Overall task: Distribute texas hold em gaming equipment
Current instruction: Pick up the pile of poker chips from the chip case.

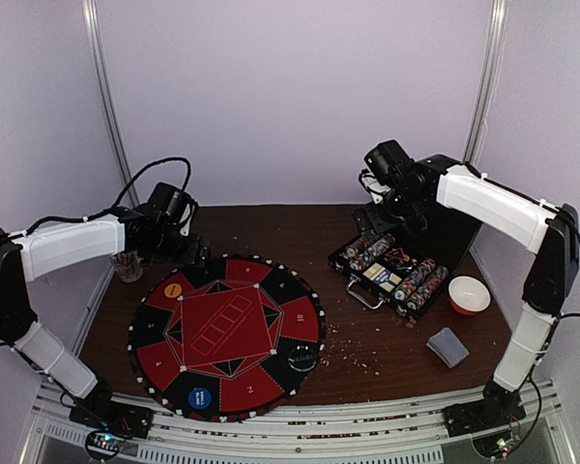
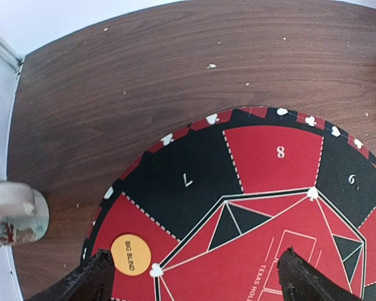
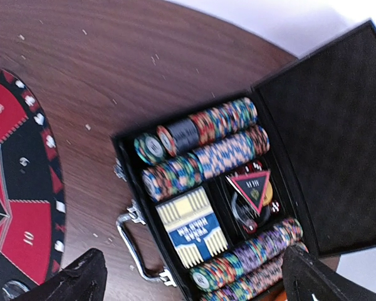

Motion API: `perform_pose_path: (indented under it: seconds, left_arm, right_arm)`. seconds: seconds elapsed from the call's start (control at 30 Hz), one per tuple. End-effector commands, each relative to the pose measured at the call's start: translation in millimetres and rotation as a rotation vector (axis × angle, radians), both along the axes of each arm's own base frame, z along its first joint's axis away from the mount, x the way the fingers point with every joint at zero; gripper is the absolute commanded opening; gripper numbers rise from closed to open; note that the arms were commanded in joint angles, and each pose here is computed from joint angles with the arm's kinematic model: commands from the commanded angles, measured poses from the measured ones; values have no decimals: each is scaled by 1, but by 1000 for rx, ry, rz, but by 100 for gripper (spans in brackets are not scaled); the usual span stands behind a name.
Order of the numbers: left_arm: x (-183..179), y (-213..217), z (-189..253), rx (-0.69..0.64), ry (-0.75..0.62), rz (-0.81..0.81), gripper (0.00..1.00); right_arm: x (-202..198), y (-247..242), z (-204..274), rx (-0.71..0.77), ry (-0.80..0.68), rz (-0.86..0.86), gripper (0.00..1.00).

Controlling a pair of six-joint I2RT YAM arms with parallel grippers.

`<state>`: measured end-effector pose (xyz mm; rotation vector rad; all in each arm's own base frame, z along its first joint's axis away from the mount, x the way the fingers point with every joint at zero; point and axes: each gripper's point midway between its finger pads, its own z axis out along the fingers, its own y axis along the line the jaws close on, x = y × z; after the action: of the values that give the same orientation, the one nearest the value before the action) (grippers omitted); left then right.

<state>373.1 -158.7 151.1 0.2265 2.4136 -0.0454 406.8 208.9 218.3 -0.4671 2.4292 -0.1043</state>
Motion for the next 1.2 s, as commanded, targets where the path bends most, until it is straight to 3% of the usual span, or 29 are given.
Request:
perform_pose_path:
  seconds: [0.0, 0.2, 0.4, 0.63, 0.87, 1.17]
  left_arm:
    - [29, -30, 24, -12, -87, -126, 95]
    - [60, -51, 38, 12, -145, -206, 98]
    - [75, -52, 35, 25, -153, -211, 98]
    - [80, -34, 27, 27, -141, -184, 98]
    - [83, -28, 15, 30, -117, -176, 98]
    - [86, -21, 8, 13, -96, -166, 98]
  right_arm:
    - [-12, -37, -18, -93, 129, -68, 100]
    - [-30, -46, -51, -138, 271, -32, 100]
    - [-34, -21, -75, -94, 348, 138, 96]
    - [3, 4, -102, -101, 324, 237, 88]
    - [47, 6, -118, -45, 303, 190, 72]
    - [48, 8, -152, -41, 376, 180, 70]
